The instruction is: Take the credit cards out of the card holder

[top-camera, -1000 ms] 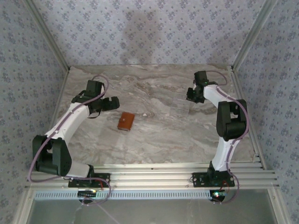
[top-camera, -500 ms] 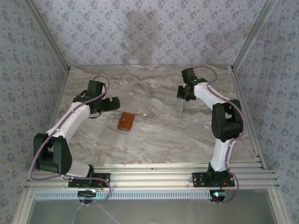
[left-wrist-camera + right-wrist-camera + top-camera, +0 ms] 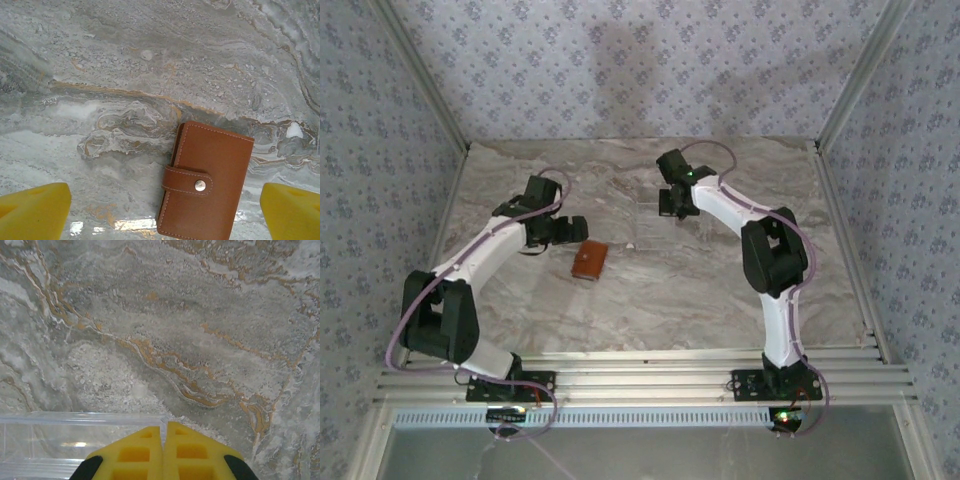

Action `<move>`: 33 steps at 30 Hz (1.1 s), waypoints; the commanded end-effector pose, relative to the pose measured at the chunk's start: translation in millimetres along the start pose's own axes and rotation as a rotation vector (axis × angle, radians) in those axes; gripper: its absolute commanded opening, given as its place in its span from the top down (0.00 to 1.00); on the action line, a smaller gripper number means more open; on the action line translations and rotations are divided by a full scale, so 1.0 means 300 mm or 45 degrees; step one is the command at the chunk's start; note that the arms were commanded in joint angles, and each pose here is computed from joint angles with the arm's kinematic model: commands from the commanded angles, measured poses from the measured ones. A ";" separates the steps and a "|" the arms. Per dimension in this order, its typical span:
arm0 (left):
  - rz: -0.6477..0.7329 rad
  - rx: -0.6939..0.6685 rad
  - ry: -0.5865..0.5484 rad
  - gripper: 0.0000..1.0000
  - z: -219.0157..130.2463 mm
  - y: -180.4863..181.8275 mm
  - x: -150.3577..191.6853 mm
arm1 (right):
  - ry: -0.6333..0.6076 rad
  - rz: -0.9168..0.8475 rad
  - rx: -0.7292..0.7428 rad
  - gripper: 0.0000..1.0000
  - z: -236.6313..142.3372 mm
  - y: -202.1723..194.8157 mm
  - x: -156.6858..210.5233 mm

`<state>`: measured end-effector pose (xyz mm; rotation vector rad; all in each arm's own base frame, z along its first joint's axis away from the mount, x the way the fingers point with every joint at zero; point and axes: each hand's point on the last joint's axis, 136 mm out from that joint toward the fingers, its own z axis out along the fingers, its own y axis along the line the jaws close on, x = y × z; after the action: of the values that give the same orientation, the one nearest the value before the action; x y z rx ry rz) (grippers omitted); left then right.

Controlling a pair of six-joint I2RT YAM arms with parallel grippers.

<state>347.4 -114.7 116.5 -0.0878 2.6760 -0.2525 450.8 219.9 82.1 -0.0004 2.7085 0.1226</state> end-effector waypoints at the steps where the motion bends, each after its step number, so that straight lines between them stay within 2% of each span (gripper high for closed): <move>1: -0.002 -0.016 0.019 0.03 -0.004 -0.006 -0.003 | -0.034 0.025 0.017 0.96 -0.006 -0.001 -0.030; 21: 0.125 -0.013 0.183 0.06 0.093 -0.091 0.051 | 0.003 -0.024 -0.008 0.91 0.037 -0.001 -0.015; 22: 0.130 -0.026 0.220 0.06 0.096 -0.085 0.073 | 0.003 -0.026 -0.008 0.91 0.039 -0.002 -0.017; 31: 0.140 -0.045 0.251 0.06 0.115 -0.085 0.084 | 0.022 0.004 0.017 0.91 0.051 -0.019 0.002; 33: 0.140 -0.054 0.268 0.06 0.120 -0.080 0.093 | 0.021 0.011 0.022 0.87 0.049 -0.024 0.004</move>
<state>340.0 -147.3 76.0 0.0567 2.8630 -0.2007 454.7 219.0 70.2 -0.0149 2.7190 0.1167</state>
